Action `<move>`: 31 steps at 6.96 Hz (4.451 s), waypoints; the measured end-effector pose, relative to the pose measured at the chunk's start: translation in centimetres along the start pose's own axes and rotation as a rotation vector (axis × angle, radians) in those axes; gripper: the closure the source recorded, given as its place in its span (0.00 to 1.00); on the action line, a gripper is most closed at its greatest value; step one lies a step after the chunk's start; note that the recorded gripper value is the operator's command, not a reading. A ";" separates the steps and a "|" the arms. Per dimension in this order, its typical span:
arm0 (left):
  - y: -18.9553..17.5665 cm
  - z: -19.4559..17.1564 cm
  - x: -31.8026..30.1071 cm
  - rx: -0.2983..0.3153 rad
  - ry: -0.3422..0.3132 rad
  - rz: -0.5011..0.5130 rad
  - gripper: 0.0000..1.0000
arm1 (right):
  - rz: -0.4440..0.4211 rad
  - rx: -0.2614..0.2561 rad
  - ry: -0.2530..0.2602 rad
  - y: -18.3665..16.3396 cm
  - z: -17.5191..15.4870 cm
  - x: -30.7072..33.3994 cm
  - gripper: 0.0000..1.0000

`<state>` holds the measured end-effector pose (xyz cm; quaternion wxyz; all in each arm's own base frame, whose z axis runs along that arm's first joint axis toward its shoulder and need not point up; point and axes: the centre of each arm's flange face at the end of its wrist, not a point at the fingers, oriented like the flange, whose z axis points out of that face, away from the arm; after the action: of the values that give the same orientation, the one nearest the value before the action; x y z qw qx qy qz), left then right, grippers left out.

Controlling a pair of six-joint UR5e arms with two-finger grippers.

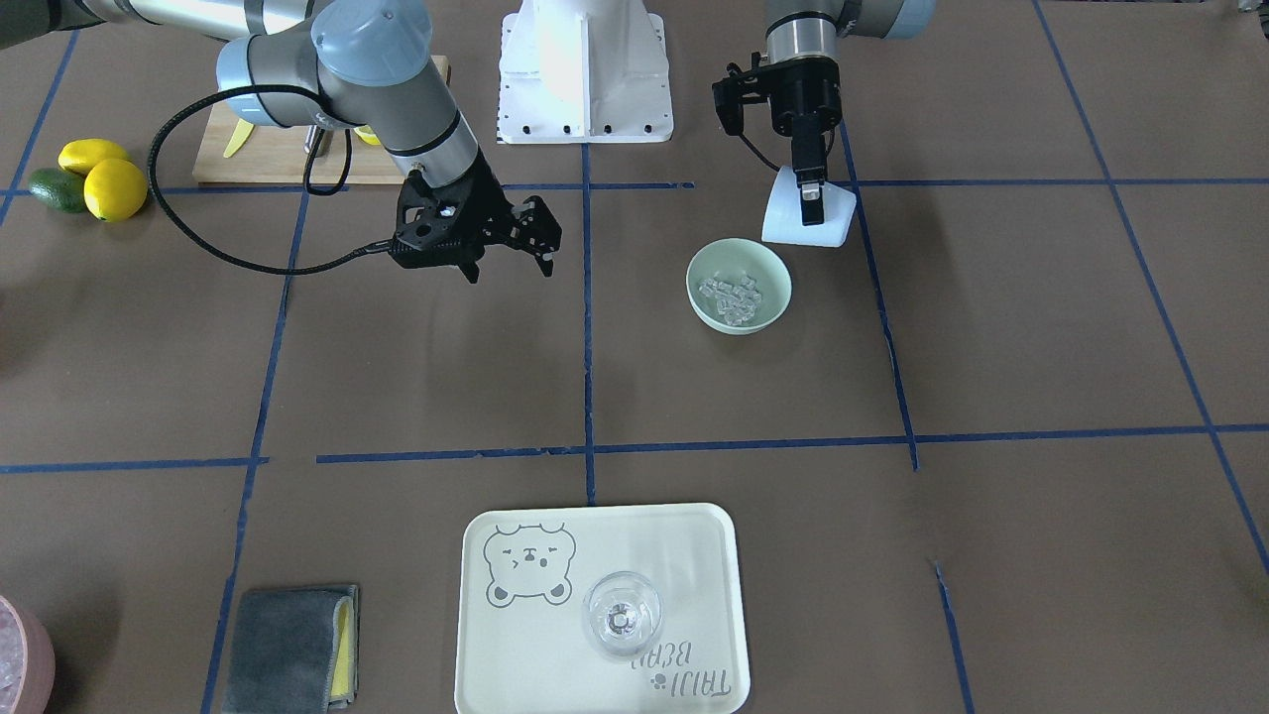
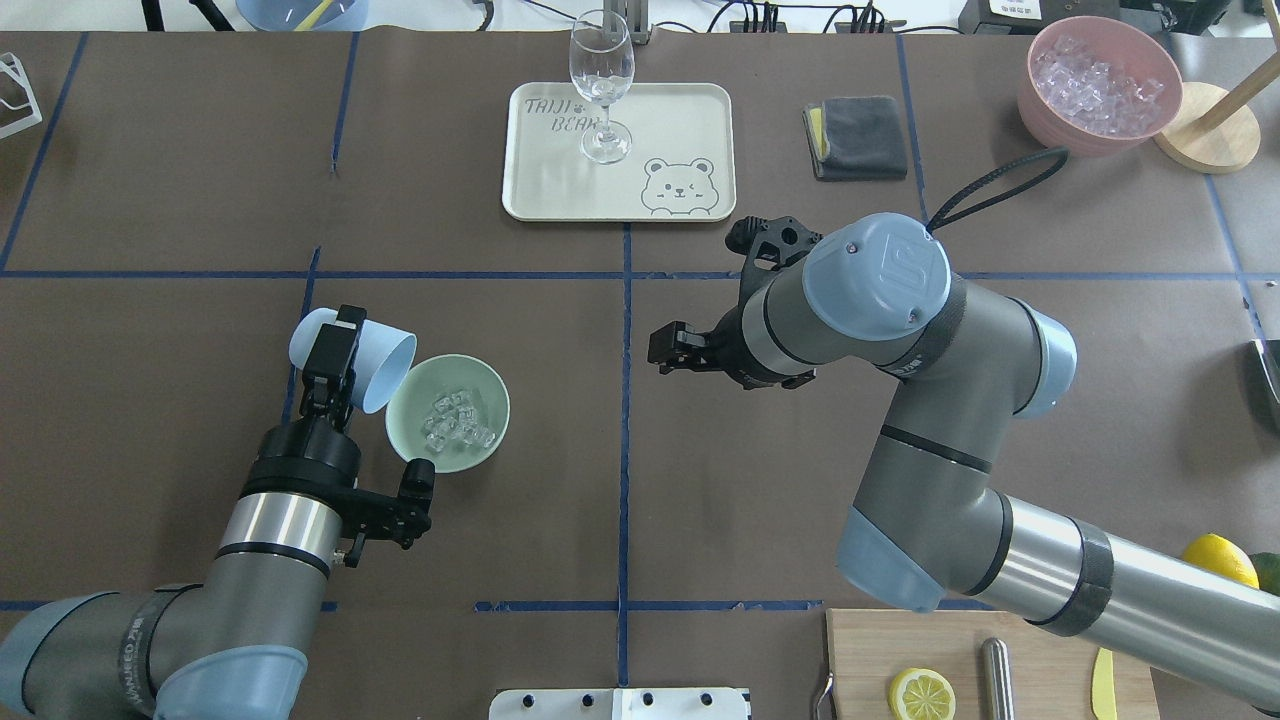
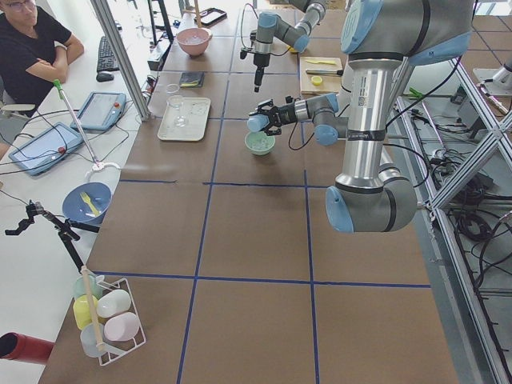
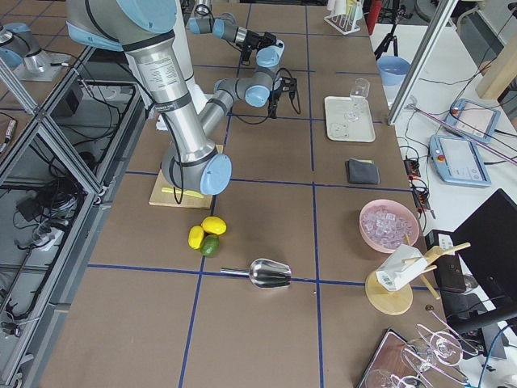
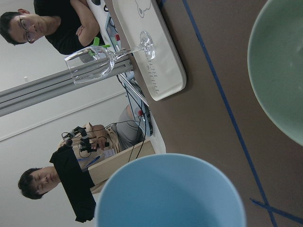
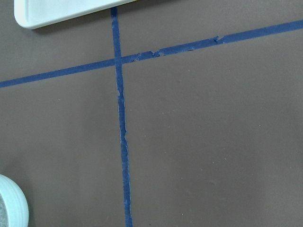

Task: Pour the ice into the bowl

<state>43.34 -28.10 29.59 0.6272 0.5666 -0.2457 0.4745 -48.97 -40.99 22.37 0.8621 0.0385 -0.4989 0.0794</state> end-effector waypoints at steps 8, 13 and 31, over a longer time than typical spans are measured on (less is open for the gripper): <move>9.2 2.5 2.1 -0.061 0.172 -0.754 1.00 | 0.026 -0.006 -0.045 0.7 1.1 -7.2 0.00; 24.4 3.3 8.0 0.020 0.101 -0.982 1.00 | 0.034 0.039 0.001 4.4 7.2 -16.2 0.00; 27.6 9.4 18.7 -0.141 -0.023 -1.893 1.00 | -0.097 0.061 0.110 -3.2 -3.7 -0.6 1.00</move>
<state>29.45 -33.55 60.82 0.7815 0.4960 0.2816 -0.2527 -45.55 -43.68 20.02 0.8895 0.0843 -0.4457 0.0547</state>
